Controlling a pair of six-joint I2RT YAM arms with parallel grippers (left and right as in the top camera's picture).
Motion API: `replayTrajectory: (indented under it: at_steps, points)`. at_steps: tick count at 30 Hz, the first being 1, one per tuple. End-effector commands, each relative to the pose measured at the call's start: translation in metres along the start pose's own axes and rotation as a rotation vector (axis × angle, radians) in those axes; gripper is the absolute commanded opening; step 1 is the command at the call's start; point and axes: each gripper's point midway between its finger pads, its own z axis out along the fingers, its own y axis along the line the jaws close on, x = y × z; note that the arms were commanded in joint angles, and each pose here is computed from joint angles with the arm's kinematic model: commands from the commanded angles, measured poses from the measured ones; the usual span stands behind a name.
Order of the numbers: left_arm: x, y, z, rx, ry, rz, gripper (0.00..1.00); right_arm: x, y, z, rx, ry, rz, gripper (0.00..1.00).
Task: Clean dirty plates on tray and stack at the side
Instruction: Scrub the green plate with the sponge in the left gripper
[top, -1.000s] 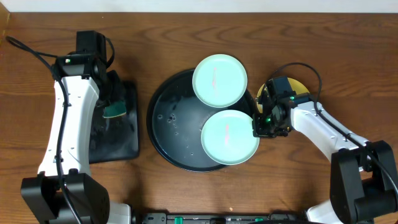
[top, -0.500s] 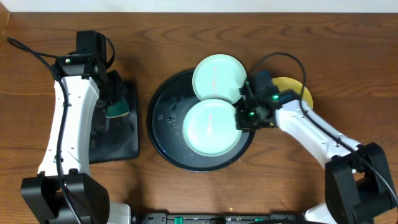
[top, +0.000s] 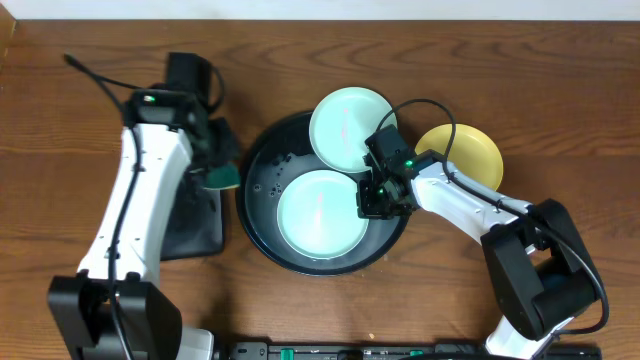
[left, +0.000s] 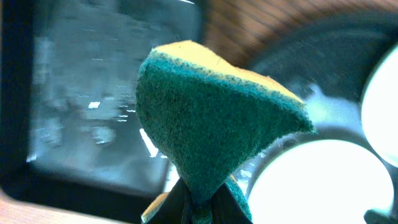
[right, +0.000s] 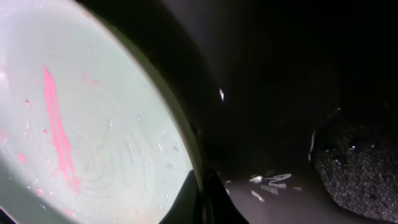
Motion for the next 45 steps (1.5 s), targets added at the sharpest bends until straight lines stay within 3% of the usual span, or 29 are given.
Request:
replayTrajectory:
  at_steps: [1, 13, 26, 33, 36, 40, 45]
  points:
    - [0.023, -0.034, 0.009, 0.108, 0.055, 0.086, 0.07, -0.006, 0.001, -0.002, -0.009, -0.010, 0.026, 0.01]
    - [0.104, -0.093, 0.068, 0.149, 0.176, 0.339, 0.07, -0.006, 0.001, -0.002, -0.009, -0.010, 0.026, 0.01]
    - [0.122, -0.117, 0.126, 0.179, 0.199, 0.400, 0.08, -0.006, 0.001, -0.002, -0.009, -0.010, 0.026, 0.01]
    - [0.167, -0.162, 0.094, 0.560, 0.388, 0.541, 0.07, -0.006, 0.001, -0.002, -0.009, -0.010, 0.026, 0.01]
    - [0.171, -0.166, 0.090, 0.592, 0.407, 0.542, 0.07, -0.006, 0.001, -0.002, -0.010, -0.010, 0.025, 0.01]
    - [0.157, -0.151, 0.105, 0.452, 0.347, 0.510, 0.08, -0.006, 0.001, -0.002, -0.009, -0.011, 0.025, 0.01]
    - [0.115, -0.089, 0.128, 0.008, 0.168, 0.323, 0.08, -0.006, 0.001, -0.002, -0.009, -0.009, 0.026, 0.01]
